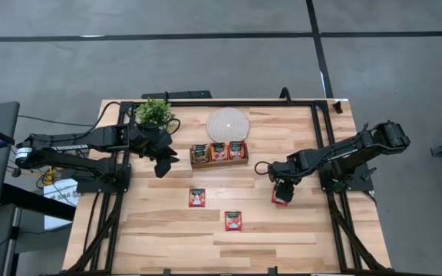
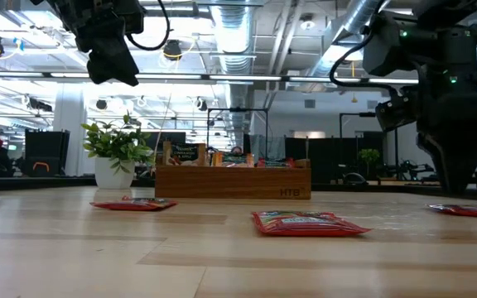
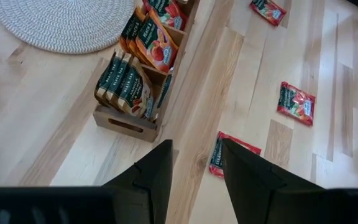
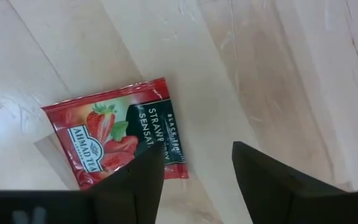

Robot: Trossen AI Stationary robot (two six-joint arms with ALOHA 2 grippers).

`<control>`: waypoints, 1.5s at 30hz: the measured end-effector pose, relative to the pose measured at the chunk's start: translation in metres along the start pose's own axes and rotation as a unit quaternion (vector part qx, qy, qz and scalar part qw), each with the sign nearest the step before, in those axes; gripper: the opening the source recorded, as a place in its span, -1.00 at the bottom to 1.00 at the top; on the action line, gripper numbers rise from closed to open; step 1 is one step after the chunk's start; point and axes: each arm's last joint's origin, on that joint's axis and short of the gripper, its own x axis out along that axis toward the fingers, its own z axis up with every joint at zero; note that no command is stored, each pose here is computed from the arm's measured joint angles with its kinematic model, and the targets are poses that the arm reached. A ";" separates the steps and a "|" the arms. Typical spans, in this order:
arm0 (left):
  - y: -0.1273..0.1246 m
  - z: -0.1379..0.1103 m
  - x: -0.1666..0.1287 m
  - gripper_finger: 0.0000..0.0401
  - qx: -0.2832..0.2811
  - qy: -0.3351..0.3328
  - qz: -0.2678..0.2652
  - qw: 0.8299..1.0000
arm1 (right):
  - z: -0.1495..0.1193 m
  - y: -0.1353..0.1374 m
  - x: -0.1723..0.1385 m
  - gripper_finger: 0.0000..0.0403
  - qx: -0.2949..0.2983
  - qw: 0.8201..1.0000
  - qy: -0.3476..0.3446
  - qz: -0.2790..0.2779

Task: Pick & Place Tea
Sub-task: Put the red tea bag into the right section of the wooden organizer

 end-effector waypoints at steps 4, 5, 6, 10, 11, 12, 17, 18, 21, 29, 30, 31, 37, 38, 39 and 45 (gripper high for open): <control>0.000 0.000 0.004 -0.36 0.000 0.010 0.003 1.000 | 0.000 0.000 0.000 -0.14 0.008 1.000 0.000 0.000; 0.000 0.000 0.005 -0.36 0.005 0.011 0.004 1.000 | -0.001 0.001 0.000 -0.14 0.009 1.000 0.000 0.000; 0.001 0.000 0.007 -0.36 0.010 0.015 0.005 1.000 | -0.001 0.002 0.000 -0.15 0.008 1.000 0.000 0.000; 0.001 0.001 0.013 -0.36 0.041 0.020 0.006 0.999 | -0.002 0.005 0.002 -0.14 0.008 1.000 0.004 -0.001; 0.001 0.002 0.015 -0.36 0.050 0.020 0.006 0.999 | -0.003 0.006 0.004 -0.14 0.009 1.000 0.007 -0.004; 0.000 0.004 0.017 -0.36 0.061 0.013 0.004 0.998 | -0.004 0.006 0.006 -0.14 0.010 1.000 0.013 -0.008; -0.005 0.020 0.023 -0.36 0.098 -0.060 -0.014 0.993 | -0.002 0.010 0.023 -0.13 0.013 0.999 0.037 -0.024; -0.006 0.023 0.023 -0.36 0.102 -0.079 -0.018 0.992 | -0.001 0.009 0.025 -0.13 0.014 0.999 0.044 -0.029; -0.010 0.032 0.021 -0.36 0.109 -0.127 -0.035 0.985 | 0.000 0.010 0.028 -0.16 0.016 0.998 0.051 -0.033; -0.013 0.034 -0.008 -0.36 0.108 -0.183 -0.061 0.975 | -0.002 0.008 0.021 -0.39 0.052 0.998 0.025 -0.033; -0.013 0.033 -0.015 -0.36 0.109 -0.192 -0.063 0.973 | -0.003 0.008 0.020 -0.44 0.052 0.998 0.024 -0.033; -0.014 0.032 -0.021 -0.36 0.109 -0.203 -0.066 0.971 | -0.003 0.008 0.020 -0.49 0.052 0.998 0.023 -0.032; -0.012 0.021 -0.052 -0.36 0.109 -0.228 -0.072 0.965 | -0.003 0.008 0.020 -0.83 0.052 0.998 0.023 -0.034; -0.012 0.019 -0.055 -0.36 0.108 -0.226 -0.072 0.965 | -0.002 0.008 0.020 -0.89 0.052 0.998 0.023 -0.034; -0.012 0.017 -0.058 -0.36 0.107 -0.226 -0.072 0.966 | -0.002 0.008 0.020 -0.94 0.053 0.998 0.023 -0.034; -0.010 0.011 -0.069 -0.36 0.106 -0.233 -0.074 0.964 | -0.002 0.008 0.019 -0.97 0.065 0.997 0.023 -0.032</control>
